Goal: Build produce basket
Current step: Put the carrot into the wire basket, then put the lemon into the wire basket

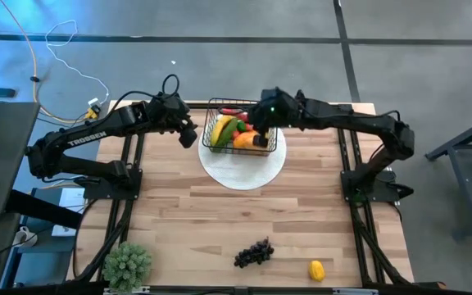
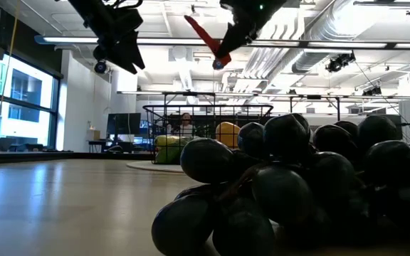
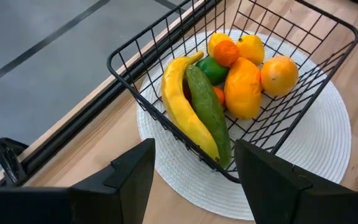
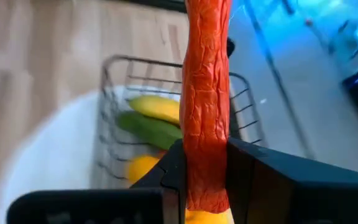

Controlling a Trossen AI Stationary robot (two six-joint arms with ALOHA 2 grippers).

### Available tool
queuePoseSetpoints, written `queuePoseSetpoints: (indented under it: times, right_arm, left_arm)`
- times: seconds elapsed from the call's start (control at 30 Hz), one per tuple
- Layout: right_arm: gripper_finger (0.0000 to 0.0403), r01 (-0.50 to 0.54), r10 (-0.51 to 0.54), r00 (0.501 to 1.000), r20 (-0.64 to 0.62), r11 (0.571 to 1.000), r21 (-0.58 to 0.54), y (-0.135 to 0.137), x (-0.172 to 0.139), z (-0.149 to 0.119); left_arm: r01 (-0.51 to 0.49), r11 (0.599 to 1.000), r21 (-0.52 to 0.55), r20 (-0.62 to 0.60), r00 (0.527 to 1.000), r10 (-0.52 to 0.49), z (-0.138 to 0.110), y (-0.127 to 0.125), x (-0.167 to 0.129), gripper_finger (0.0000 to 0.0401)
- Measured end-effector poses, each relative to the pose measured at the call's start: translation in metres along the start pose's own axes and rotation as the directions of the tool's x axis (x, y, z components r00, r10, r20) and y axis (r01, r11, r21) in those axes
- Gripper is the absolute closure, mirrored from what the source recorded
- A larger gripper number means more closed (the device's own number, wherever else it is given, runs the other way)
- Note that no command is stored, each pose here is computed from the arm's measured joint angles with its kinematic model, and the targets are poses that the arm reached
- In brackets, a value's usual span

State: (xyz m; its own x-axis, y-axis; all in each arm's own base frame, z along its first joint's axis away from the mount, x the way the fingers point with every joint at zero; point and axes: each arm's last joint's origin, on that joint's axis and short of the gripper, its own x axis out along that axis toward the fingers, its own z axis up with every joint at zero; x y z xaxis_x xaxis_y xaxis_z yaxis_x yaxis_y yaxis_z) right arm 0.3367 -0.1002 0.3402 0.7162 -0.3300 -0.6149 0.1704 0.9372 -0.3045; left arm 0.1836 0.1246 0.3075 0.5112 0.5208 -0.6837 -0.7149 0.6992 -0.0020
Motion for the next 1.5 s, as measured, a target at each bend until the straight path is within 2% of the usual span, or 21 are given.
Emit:
queuePoseSetpoints:
  times: [0.17, 0.3, 0.5, 0.63, 0.83, 1.0, 1.07, 1.23, 1.37, 1.5]
  right_arm:
    - [0.0357, 0.033, -0.039, 0.999, -0.025, 0.980, -0.198, -0.018, 0.014, -0.008]
    - [0.0344, 0.031, -0.051, 0.997, -0.050, 0.938, -0.345, -0.025, 0.031, -0.014]
    - [0.0343, -0.029, -0.031, 0.993, -0.116, 0.877, -0.479, -0.022, 0.065, -0.026]
    - [0.0346, -0.062, -0.026, 0.986, -0.163, 0.858, -0.511, -0.017, 0.086, -0.034]
    - [0.0322, -0.078, -0.027, 0.982, -0.184, 0.839, -0.538, -0.006, 0.110, -0.041]
    - [0.0300, -0.138, -0.001, 0.975, -0.222, 0.781, -0.609, 0.004, 0.125, -0.048]
    - [0.0290, -0.147, 0.004, 0.974, -0.227, 0.772, -0.619, 0.006, 0.128, -0.049]
    - [0.0254, -0.161, -0.005, 0.966, -0.257, 0.767, -0.621, 0.007, 0.134, -0.055]
    - [0.0227, -0.090, -0.068, 0.972, -0.225, 0.778, -0.622, 0.005, 0.134, -0.050]
    - [0.0218, -0.046, -0.123, 0.966, -0.229, 0.786, -0.616, 0.002, 0.133, -0.049]
  left_arm:
    - [-0.008, 1.000, -0.026, 0.002, 1.000, 0.008, 0.000, 0.000, 0.000, 0.0193]
    - [-0.038, 0.999, -0.027, 0.007, 0.999, 0.038, 0.000, 0.001, 0.000, 0.0193]
    - [-0.053, 0.997, -0.052, 0.009, 0.999, 0.054, 0.000, 0.001, 0.000, 0.0193]
    - [-0.056, 0.997, -0.053, 0.009, 0.998, 0.056, 0.000, 0.002, 0.000, 0.0193]
    - [-0.060, 0.997, -0.056, 0.010, 0.998, 0.060, 0.000, 0.002, 0.000, 0.0193]
    - [-0.060, 0.997, -0.056, 0.010, 0.998, 0.060, 0.000, 0.002, 0.000, 0.0193]
    - [-0.059, 0.997, -0.056, 0.010, 0.998, 0.060, 0.000, 0.002, 0.000, 0.0193]
    - [-0.060, 0.997, -0.055, 0.010, 0.998, 0.060, 0.000, 0.002, 0.000, 0.0193]
    - [-0.059, 0.997, -0.054, 0.012, 0.998, 0.060, 0.000, 0.002, 0.000, 0.0193]
    - [-0.058, 0.997, -0.055, 0.017, 0.998, 0.059, 0.001, 0.002, 0.000, 0.0193]
